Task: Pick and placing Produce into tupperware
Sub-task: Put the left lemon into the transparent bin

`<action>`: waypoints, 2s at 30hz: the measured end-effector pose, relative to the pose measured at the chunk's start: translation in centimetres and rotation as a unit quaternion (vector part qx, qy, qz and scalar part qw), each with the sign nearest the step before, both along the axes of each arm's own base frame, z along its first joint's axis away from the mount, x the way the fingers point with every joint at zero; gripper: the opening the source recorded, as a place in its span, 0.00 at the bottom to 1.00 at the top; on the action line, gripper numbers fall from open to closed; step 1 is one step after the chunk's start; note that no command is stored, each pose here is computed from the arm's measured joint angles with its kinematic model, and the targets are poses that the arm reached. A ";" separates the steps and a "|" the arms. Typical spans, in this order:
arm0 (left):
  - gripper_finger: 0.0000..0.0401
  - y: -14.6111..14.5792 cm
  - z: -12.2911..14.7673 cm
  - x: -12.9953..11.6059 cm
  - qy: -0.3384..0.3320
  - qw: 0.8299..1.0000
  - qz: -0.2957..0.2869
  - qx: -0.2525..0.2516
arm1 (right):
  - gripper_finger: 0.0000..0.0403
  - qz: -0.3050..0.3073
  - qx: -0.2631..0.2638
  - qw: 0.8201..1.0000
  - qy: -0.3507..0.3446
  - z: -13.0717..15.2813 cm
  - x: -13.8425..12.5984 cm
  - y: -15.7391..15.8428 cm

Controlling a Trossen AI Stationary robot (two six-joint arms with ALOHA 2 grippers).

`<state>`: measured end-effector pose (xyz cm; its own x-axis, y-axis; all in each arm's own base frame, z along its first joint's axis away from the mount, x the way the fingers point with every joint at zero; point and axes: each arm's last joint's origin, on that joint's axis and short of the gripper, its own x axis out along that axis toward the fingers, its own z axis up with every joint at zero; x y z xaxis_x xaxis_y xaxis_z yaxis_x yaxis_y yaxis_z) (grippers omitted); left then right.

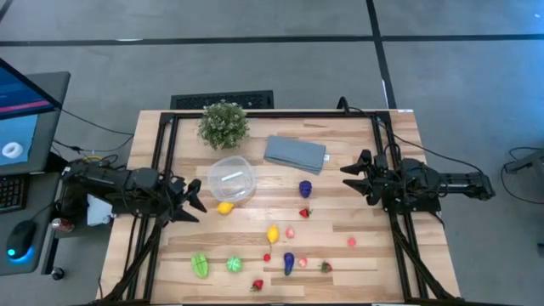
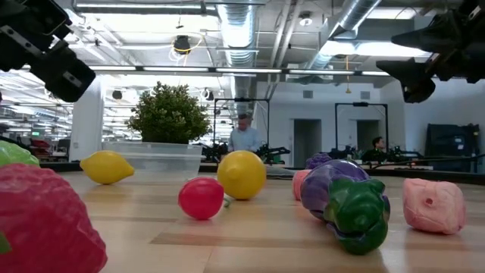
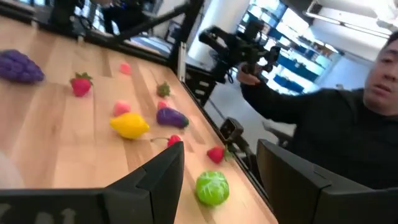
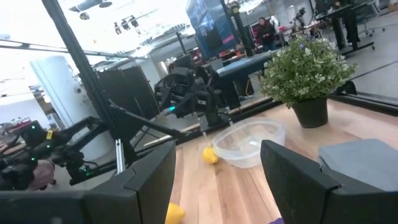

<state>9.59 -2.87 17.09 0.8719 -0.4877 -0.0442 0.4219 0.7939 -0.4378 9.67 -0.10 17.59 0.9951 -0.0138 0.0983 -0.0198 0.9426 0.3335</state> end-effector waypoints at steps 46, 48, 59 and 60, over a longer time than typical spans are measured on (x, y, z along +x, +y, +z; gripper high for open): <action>0.48 -4.0 -3.2 6.0 0.402 0.879 0.180 0.182 | 0.65 -0.027 -0.016 0.999 0.017 -0.3 0.0 -0.2; 0.48 -4.3 -3.4 6.3 0.412 0.872 0.189 0.186 | 0.65 -0.027 -0.018 0.999 0.019 -0.3 0.0 -0.2; 0.48 -4.7 -4.0 6.6 0.411 0.857 0.245 0.194 | 0.65 -0.025 -0.025 0.999 0.024 -0.4 0.0 -0.2; 0.48 -4.7 -4.0 6.6 0.408 0.856 0.250 0.195 | 0.65 -0.024 -0.025 0.999 0.024 -0.4 0.0 -0.2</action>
